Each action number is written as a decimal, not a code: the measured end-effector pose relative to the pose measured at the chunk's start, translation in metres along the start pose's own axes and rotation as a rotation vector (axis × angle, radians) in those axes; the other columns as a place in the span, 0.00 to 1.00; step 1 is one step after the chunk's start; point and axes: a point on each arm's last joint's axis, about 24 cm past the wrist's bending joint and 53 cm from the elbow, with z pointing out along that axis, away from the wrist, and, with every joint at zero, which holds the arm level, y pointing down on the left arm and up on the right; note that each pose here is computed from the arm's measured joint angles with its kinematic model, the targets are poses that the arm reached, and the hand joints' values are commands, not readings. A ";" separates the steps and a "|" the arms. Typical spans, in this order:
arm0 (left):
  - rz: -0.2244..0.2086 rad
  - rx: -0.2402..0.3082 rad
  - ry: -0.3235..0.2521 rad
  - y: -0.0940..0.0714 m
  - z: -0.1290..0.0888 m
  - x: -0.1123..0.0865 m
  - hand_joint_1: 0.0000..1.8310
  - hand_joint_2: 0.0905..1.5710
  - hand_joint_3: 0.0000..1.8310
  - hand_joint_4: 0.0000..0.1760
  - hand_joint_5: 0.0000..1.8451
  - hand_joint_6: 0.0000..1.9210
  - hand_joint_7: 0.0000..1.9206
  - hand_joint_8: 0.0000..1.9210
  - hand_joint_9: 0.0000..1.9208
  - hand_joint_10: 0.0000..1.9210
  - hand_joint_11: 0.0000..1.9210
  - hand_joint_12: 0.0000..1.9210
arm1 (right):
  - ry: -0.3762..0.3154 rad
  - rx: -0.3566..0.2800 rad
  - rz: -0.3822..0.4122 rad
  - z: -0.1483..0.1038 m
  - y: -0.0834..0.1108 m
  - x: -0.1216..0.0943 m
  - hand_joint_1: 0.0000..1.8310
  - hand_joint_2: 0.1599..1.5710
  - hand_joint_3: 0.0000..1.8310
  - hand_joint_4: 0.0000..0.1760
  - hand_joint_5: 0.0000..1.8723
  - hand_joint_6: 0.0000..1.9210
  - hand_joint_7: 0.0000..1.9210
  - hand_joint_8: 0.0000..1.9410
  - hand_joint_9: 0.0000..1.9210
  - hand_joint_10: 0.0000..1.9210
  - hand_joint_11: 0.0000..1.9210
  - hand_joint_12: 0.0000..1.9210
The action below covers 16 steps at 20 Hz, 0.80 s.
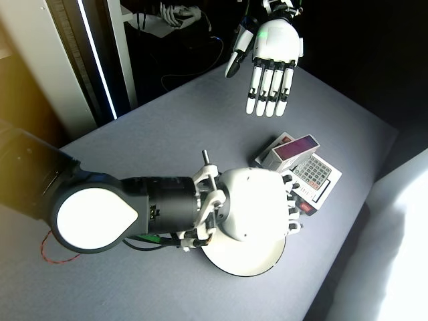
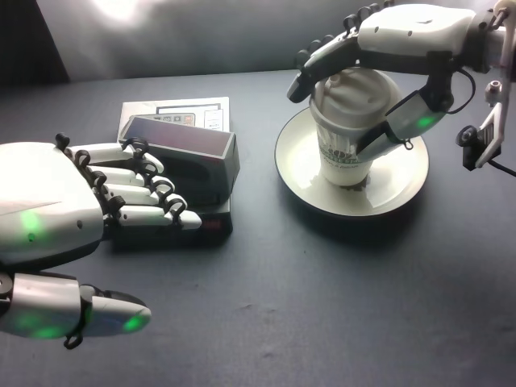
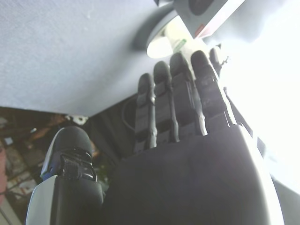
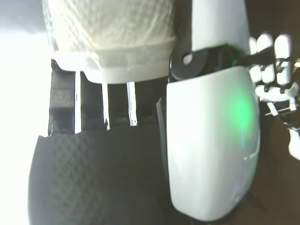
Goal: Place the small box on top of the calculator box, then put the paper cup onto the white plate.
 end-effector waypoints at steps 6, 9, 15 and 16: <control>0.001 -0.001 0.001 0.000 0.000 0.000 0.00 0.83 0.00 0.00 0.16 0.00 0.16 0.00 0.15 0.00 0.00 0.25 | 0.000 -0.008 -0.027 -0.001 0.001 0.001 0.75 0.63 0.00 0.00 0.42 0.03 0.47 0.02 0.44 0.08 0.23 0.58; 0.005 -0.001 0.002 0.000 0.000 0.000 0.00 0.84 0.00 0.00 0.14 0.00 0.16 0.00 0.14 0.00 0.00 0.23 | 0.002 -0.010 -0.035 -0.001 0.001 0.001 0.69 0.64 0.00 0.00 0.36 0.00 0.40 0.00 0.38 0.01 0.13 0.59; 0.007 -0.001 0.004 0.000 0.000 0.001 0.00 0.83 0.00 0.00 0.16 0.00 0.17 0.00 0.15 0.00 0.00 0.26 | 0.019 -0.012 -0.075 0.000 0.003 0.004 0.58 0.60 0.00 0.00 0.26 0.00 0.31 0.00 0.31 0.00 0.05 0.61; 0.006 -0.001 0.004 0.000 0.000 0.001 0.00 0.84 0.00 0.00 0.15 0.00 0.16 0.00 0.14 0.00 0.00 0.23 | 0.025 -0.006 -0.084 0.000 0.002 0.005 0.58 0.57 0.00 0.00 0.20 0.00 0.26 0.00 0.26 0.00 0.01 0.59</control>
